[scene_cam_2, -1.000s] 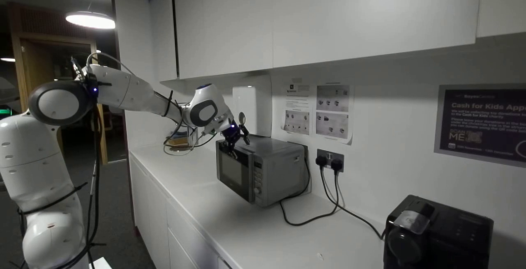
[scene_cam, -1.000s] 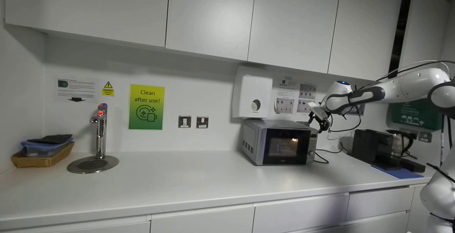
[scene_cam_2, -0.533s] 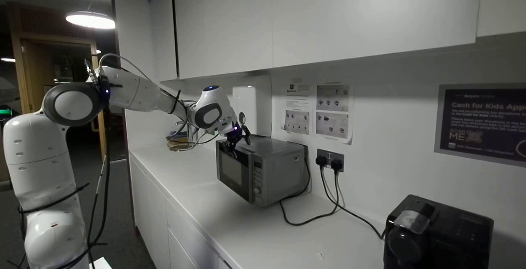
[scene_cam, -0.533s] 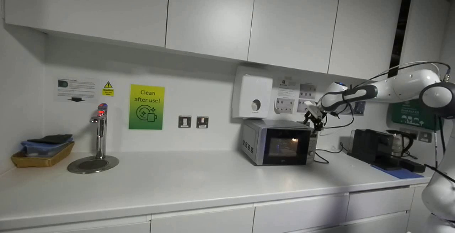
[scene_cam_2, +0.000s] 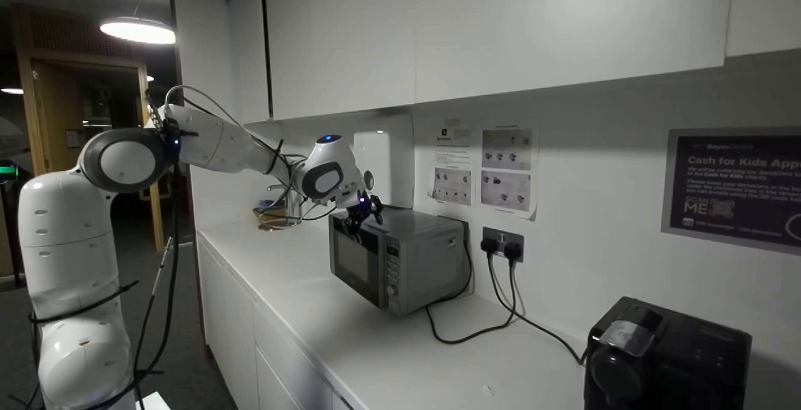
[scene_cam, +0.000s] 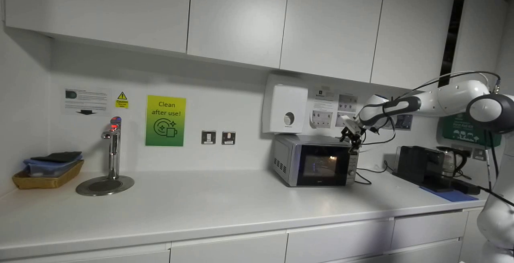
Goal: Open the microwave door
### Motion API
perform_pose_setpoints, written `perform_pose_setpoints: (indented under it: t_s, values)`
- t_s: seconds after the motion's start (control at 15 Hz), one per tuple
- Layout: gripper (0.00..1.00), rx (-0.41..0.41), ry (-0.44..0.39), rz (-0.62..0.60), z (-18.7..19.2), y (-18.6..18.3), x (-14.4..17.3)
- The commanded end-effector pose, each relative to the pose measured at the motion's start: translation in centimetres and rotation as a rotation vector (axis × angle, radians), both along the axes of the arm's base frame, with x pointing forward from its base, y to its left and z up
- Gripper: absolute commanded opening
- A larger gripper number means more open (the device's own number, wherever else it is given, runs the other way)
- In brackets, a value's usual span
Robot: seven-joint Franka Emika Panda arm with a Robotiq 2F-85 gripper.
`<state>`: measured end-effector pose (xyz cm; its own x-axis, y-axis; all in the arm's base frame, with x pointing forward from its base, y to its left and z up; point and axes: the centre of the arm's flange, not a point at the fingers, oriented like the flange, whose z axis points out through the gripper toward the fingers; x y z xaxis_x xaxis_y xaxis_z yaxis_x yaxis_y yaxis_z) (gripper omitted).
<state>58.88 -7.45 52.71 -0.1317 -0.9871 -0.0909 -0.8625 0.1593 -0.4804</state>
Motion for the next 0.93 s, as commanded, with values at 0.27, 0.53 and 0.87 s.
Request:
perform_pose_setpoints:
  t_s: [0.27,0.53,0.87]
  values:
    - [1.00,-0.003,0.026,0.038,-0.8,-0.9,0.8]
    - [1.00,-0.017,0.027,0.058,-1.1,-1.2,0.8]
    - [1.00,-0.066,0.035,0.111,-1.5,-1.1,0.6]
